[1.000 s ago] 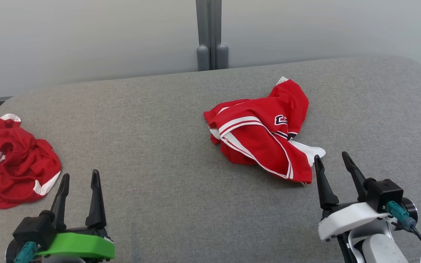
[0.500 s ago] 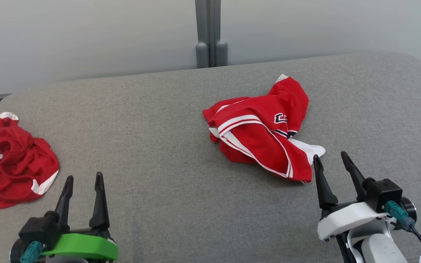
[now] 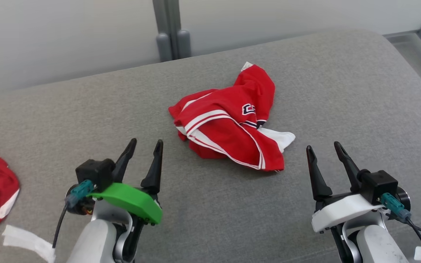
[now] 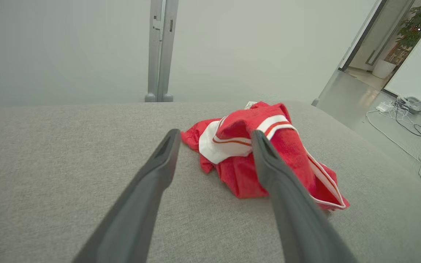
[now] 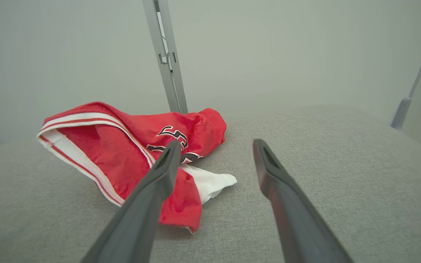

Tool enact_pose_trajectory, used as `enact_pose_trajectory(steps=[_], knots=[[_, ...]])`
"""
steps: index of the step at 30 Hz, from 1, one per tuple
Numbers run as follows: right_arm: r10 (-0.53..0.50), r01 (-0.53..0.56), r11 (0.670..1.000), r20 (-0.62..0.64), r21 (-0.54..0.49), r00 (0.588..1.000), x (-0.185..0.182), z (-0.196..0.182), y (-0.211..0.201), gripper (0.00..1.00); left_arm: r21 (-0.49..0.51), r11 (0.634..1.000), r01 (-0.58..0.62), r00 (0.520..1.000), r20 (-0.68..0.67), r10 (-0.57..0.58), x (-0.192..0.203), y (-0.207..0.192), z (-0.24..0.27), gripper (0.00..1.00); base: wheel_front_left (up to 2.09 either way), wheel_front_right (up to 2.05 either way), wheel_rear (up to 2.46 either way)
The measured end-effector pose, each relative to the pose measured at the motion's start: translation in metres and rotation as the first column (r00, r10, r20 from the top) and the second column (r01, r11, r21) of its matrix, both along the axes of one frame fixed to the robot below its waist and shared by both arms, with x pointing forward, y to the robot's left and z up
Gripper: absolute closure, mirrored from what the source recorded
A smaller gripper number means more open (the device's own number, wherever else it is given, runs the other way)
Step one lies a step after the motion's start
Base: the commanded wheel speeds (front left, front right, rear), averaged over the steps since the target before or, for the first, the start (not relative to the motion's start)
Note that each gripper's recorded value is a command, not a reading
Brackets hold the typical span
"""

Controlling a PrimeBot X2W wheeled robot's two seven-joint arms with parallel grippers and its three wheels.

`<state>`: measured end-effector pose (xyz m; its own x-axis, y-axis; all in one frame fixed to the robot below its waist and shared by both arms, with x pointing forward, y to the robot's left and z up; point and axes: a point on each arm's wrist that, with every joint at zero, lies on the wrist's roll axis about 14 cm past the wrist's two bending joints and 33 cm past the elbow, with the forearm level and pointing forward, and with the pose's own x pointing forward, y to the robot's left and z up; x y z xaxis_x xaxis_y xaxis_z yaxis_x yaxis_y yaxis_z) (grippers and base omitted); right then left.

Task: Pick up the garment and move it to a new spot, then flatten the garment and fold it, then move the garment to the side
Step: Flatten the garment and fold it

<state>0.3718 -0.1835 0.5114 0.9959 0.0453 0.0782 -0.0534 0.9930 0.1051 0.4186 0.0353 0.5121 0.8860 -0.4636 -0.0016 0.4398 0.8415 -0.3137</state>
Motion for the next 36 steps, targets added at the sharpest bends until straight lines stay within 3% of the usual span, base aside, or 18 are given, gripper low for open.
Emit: enact_pose_trajectory(steps=[3,8,19,20,21,29,36], knots=[[-0.042,0.042,0.999,-0.006,0.002,0.999,-0.006,-0.003,-0.014,0.0,-0.043,0.996,0.082,0.995,-0.061,-0.085,0.004,-0.032,-0.005,0.0,0.0,0.0,0.0],[-0.116,0.116,0.993,-0.02,0.01,0.993,-0.017,-0.007,-0.037,0.0,-0.024,0.98,0.199,0.968,-0.154,-0.201,0.0,-0.07,-0.029,0.0,0.0,0.0,0.0],[-0.208,0.208,0.978,-0.054,-0.001,0.977,-0.033,-0.017,-0.065,0.0,-0.023,0.983,0.184,0.961,-0.204,-0.185,0.019,-0.092,-0.047,0.0,0.0,0.0,0.0],[-0.209,0.209,0.978,-0.055,-0.002,0.976,-0.033,-0.018,-0.065,0.0,-0.024,0.983,0.18,0.964,-0.197,-0.182,0.021,-0.093,-0.045,0.56,0.0,0.0,0.0],[-0.208,0.209,0.978,-0.055,-0.002,0.977,-0.033,-0.018,-0.065,0.0,-0.023,0.985,0.172,0.967,-0.184,-0.174,0.024,-0.092,-0.043,1.0,0.0,0.0,0.0],[-0.183,0.183,0.983,-0.045,0.004,0.982,-0.029,-0.016,-0.057,0.0,0.019,0.996,0.083,0.993,-0.088,-0.081,0.038,-0.066,-0.027,1.0,0.0,0.0,0.0],[-0.16,0.161,0.987,-0.043,0.007,0.986,-0.023,-0.016,-0.05,0.0,0.069,0.988,-0.135,0.991,0.018,0.134,0.071,0.007,-0.006,1.0,0.0,0.0,0.0]])
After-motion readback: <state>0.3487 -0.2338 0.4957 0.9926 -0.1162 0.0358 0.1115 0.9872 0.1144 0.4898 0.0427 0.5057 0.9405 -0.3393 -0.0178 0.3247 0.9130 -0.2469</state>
